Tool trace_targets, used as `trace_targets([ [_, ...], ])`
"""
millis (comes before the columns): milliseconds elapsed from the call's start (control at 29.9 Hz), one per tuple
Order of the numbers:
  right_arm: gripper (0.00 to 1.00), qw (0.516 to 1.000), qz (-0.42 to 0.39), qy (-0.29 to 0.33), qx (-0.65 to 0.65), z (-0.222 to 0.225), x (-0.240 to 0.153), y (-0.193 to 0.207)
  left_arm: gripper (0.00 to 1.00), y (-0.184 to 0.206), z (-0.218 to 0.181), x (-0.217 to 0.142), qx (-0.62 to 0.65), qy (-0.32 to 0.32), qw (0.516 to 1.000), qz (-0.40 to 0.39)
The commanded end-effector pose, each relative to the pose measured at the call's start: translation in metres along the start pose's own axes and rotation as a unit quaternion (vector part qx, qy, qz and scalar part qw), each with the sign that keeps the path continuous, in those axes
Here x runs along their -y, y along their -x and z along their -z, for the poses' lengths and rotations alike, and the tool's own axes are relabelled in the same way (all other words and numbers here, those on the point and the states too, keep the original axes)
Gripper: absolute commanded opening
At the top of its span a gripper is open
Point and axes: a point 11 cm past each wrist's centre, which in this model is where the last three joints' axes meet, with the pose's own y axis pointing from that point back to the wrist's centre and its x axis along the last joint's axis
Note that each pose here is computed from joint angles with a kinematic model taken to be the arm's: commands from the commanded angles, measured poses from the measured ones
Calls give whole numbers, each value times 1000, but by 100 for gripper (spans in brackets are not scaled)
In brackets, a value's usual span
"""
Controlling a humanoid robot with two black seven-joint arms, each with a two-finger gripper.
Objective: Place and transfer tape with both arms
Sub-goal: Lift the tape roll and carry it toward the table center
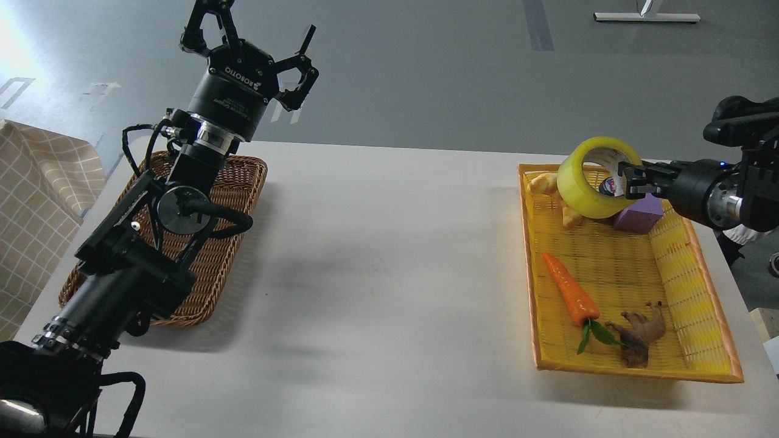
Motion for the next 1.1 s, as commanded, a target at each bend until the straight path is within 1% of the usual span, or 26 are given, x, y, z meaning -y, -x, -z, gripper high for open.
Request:
trace_targets([
  [0,0,1000,-23,-11,-7,9,0,-21,98,0,-1,0,1,1,1000,0],
  [134,0,999,-36,-31,-5,26,7,-32,98,0,-2,0,2,1,1000,0],
  [301,0,996,-58,-71,0,63,20,-50,98,1,-4,2,2,5,1000,2],
  [434,0,994,-65,-85,6,78,30,-60,98,1,-4,3,1,5,1000,2],
  [601,0,994,-47,-96,-15,102,49,-62,98,0,-3,2,1,6,1000,1],
  [802,0,994,-32,-108,-1,125,71,-60,98,0,-3,2,1,6,1000,1],
  [1069,0,992,-10,-126,-14,161,91,-54,98,2,-4,2,0,7,1000,4],
])
